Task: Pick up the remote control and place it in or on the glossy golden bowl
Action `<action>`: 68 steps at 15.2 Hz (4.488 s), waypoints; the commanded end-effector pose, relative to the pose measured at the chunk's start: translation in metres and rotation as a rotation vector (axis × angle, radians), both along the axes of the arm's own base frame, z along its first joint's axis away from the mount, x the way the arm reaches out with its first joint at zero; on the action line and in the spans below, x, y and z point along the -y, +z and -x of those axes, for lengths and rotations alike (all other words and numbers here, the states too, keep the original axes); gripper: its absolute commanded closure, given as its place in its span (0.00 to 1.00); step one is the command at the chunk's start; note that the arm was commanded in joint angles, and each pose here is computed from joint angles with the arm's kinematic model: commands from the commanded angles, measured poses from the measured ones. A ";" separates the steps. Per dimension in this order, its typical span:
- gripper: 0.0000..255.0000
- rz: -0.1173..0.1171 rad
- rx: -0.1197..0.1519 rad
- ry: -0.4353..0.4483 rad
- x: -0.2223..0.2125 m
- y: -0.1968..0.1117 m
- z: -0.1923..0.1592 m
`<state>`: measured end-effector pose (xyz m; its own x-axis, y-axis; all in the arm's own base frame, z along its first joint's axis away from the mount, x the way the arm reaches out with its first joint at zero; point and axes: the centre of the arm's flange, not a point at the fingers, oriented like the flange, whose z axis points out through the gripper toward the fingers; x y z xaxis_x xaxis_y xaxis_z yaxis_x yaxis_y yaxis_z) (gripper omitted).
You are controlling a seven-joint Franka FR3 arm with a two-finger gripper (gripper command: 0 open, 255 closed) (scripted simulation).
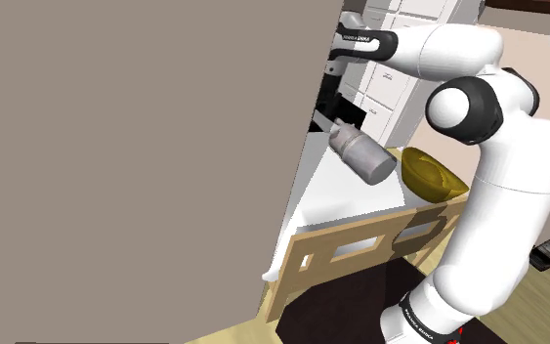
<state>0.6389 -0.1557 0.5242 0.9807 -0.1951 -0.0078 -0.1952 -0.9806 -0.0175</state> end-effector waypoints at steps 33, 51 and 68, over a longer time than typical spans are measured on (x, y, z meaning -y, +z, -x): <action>1.00 0.000 0.000 0.000 0.162 0.045 0.302; 1.00 0.000 0.000 0.000 0.217 -0.001 0.404; 0.00 0.000 0.000 0.000 0.217 -0.032 0.404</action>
